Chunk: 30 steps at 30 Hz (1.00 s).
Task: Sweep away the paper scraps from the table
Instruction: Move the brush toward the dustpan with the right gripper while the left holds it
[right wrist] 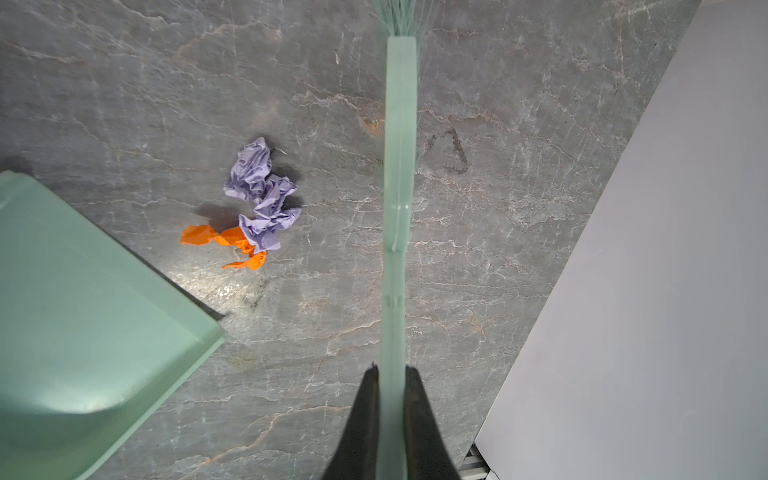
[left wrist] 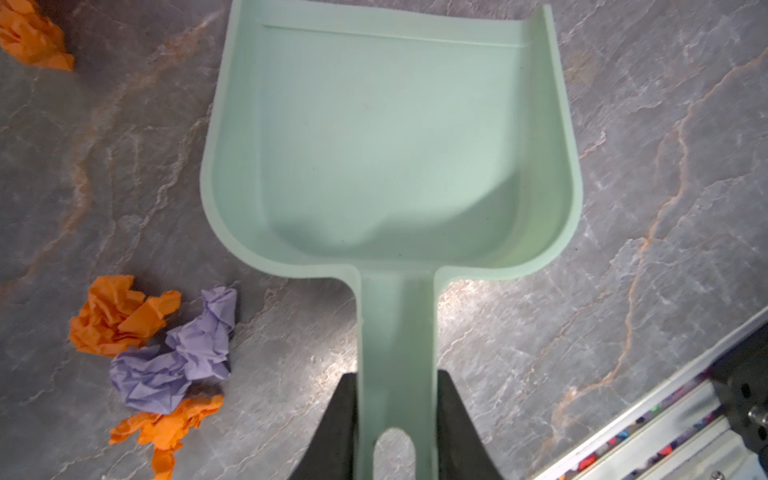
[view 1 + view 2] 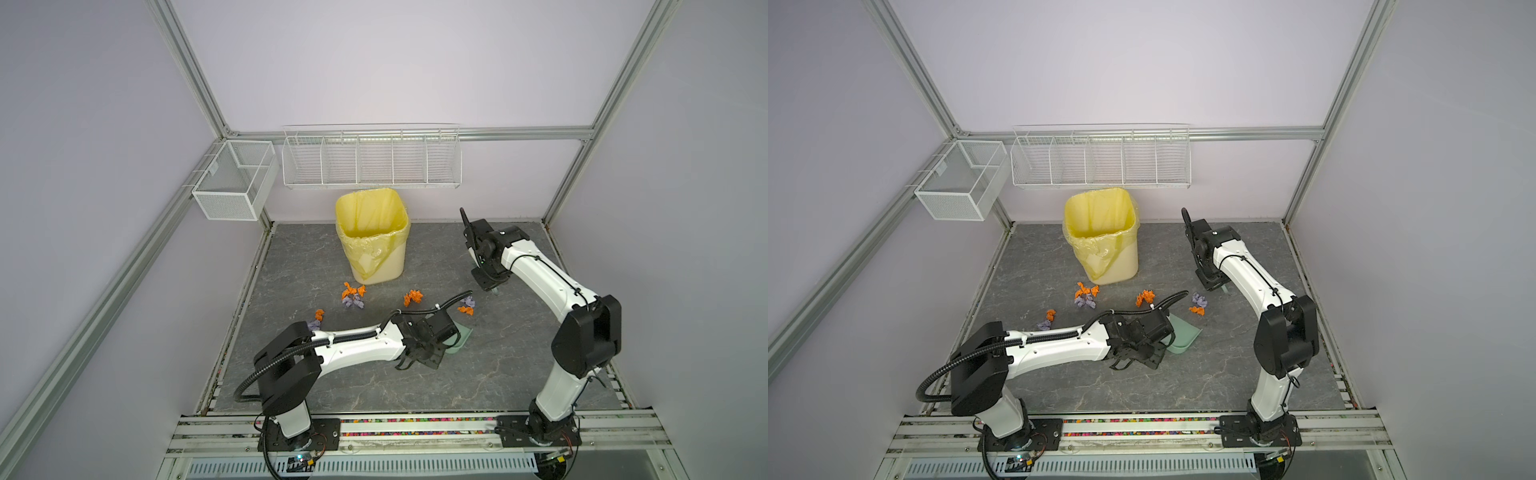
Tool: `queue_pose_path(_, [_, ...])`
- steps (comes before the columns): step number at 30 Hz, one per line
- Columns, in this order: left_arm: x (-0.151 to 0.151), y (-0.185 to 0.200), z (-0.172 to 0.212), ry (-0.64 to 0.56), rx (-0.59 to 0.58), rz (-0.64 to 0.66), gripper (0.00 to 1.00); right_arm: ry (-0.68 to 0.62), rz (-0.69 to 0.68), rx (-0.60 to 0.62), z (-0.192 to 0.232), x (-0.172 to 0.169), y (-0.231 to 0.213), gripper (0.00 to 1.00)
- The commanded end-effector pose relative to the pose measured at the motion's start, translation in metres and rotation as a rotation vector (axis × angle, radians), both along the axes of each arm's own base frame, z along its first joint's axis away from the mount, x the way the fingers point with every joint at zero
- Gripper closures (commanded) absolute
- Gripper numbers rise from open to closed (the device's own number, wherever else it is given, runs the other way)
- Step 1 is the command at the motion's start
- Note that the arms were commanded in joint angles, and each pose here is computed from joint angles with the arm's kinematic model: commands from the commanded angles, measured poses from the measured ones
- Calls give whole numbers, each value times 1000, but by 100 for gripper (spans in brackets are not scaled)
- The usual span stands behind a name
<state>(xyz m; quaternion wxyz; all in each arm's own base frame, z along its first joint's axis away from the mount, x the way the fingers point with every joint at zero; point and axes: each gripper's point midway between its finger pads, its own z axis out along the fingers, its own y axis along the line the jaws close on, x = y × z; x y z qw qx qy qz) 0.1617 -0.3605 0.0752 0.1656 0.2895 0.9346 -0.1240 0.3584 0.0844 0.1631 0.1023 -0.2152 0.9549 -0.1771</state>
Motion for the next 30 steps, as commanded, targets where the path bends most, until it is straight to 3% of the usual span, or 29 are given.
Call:
queue_pose_path(1, [3, -12, 4, -21, -19, -18, 100, 25, 27, -31, -4, 0, 0, 93])
queue_pose_path(6, [7, -13, 0, -27, 2, -24, 100, 59, 51, -45, -14, -6, 5, 93])
queue_pose_path(30, [28, -18, -17, -17, 16, -15, 100, 202, 173, 105, -31, -64, 47, 93])
